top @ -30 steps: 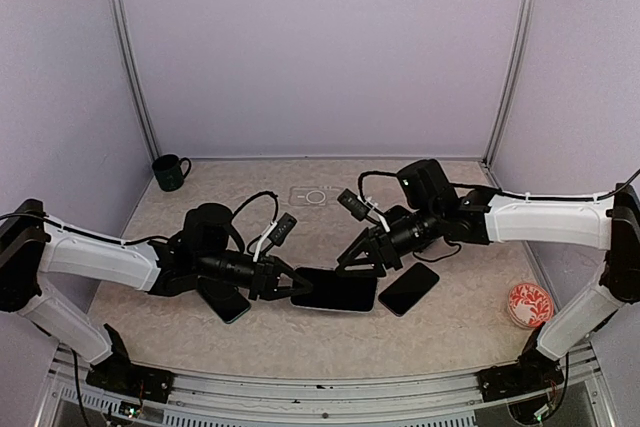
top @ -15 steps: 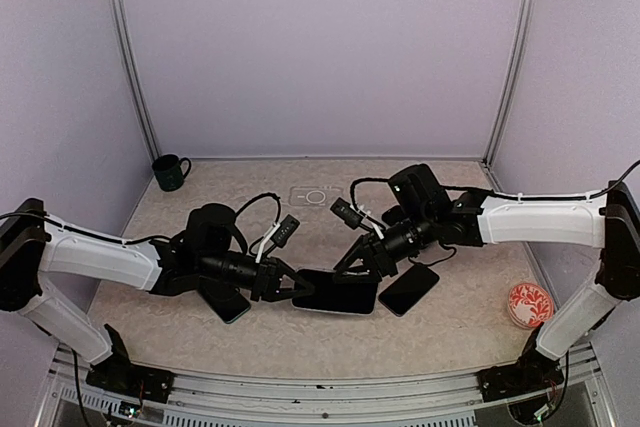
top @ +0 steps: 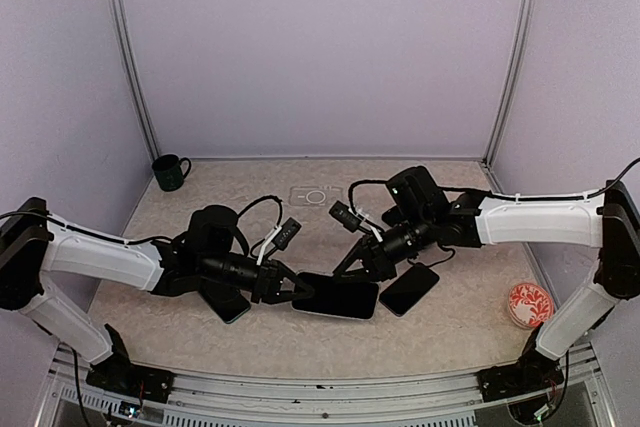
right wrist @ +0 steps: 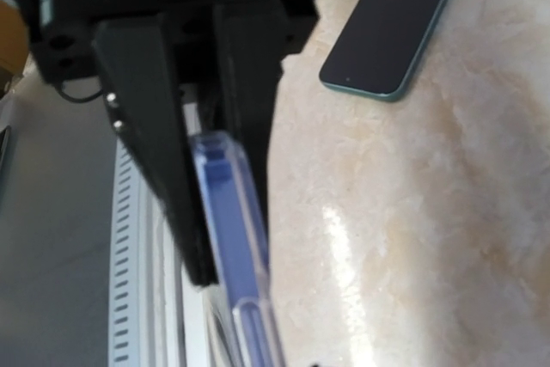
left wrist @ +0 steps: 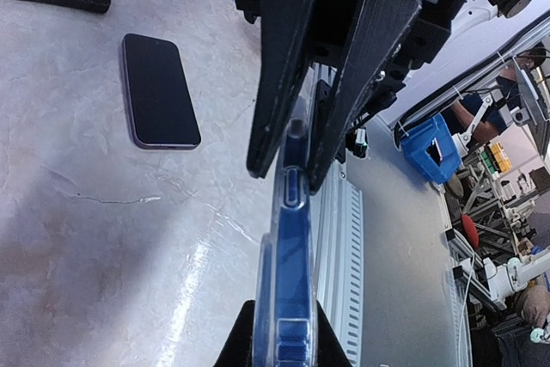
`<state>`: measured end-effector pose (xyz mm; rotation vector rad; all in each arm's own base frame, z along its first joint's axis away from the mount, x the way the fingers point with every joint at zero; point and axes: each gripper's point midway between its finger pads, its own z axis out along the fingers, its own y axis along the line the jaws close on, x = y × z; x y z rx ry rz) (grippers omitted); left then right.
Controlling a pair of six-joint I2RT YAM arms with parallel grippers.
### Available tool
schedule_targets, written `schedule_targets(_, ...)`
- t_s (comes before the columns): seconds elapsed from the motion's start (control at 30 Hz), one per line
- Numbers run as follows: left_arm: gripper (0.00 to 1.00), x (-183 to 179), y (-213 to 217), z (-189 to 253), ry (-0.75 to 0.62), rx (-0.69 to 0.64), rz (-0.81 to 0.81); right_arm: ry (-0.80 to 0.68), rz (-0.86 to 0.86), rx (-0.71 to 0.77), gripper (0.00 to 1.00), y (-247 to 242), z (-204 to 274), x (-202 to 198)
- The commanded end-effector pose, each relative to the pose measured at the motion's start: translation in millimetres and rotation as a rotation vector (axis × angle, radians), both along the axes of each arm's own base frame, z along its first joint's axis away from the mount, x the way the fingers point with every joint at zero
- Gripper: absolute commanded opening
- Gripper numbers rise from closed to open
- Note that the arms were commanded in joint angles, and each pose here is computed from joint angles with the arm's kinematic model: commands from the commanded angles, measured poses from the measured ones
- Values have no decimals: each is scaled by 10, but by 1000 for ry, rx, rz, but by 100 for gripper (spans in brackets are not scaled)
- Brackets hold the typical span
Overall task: Put the phone into the phone case
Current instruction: Pass from the left arm to the right
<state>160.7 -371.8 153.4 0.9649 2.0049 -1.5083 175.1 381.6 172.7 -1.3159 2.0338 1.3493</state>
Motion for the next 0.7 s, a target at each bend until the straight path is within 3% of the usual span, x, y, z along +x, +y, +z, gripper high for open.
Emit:
schedule_targets(0.0, 0, 101, -80, 204, -75, -64, 18, -3, 21, -3, 9, 58, 11, -67)
schedule_targets(0.13, 0, 119, -82, 183, -70, -62, 28, -16, 15, -1, 7, 54, 18, -55)
schedule_targets(0.43, 0, 98, -78, 186, -93, -50, 9, -4, 35, 23, 36, 81, 61, -89)
schedule_targets(0.67, 0, 51, -73, 258, -107, -71, -13, 6, 66, 22, 43, 203, 23, -135)
